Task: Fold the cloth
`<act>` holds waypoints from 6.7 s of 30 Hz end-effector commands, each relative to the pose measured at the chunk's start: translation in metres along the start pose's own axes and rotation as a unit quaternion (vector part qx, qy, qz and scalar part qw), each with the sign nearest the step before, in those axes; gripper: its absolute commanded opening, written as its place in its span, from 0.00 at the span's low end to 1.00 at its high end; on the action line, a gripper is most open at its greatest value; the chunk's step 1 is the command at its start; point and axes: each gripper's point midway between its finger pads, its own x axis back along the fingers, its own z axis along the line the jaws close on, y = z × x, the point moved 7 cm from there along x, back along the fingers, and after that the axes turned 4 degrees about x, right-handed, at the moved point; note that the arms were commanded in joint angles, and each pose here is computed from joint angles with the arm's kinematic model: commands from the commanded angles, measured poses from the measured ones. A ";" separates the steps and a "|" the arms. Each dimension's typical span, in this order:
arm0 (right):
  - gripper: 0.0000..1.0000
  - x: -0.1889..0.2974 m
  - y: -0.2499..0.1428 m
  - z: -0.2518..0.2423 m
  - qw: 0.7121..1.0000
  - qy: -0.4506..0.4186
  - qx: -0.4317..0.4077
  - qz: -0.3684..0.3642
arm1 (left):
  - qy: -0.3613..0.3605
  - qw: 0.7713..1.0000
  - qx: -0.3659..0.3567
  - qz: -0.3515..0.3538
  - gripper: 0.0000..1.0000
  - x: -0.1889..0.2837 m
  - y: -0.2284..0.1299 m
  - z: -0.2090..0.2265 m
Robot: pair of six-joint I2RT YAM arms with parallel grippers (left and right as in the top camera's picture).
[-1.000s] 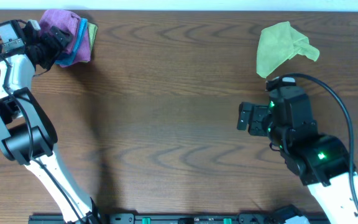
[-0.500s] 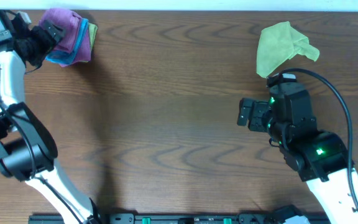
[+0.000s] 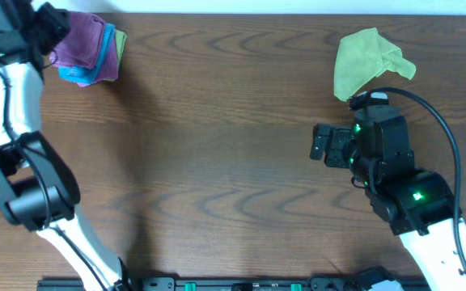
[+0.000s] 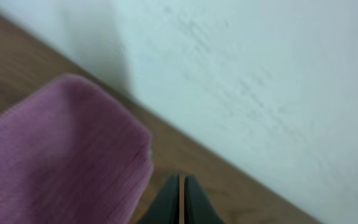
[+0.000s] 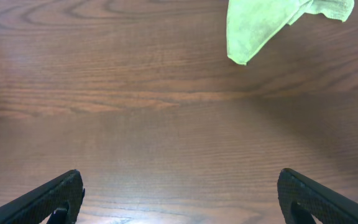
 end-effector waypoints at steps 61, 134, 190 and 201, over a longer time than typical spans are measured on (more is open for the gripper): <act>0.99 0.046 0.024 -0.011 0.998 -0.032 0.000 -0.053 | 0.000 0.970 -0.241 0.024 0.95 0.112 -0.027 -0.138; 0.99 0.046 0.024 -0.011 0.998 -0.032 0.000 -0.053 | 0.050 0.910 -0.347 -0.220 0.96 0.266 -0.282 0.020; 0.99 0.046 0.024 -0.011 0.998 -0.031 0.000 -0.053 | 0.059 0.927 -0.317 -0.193 0.95 0.258 -0.295 0.037; 0.99 0.051 0.024 -0.028 0.994 -0.084 0.025 -0.063 | 0.059 0.927 -0.317 -0.193 0.95 0.258 -0.295 0.037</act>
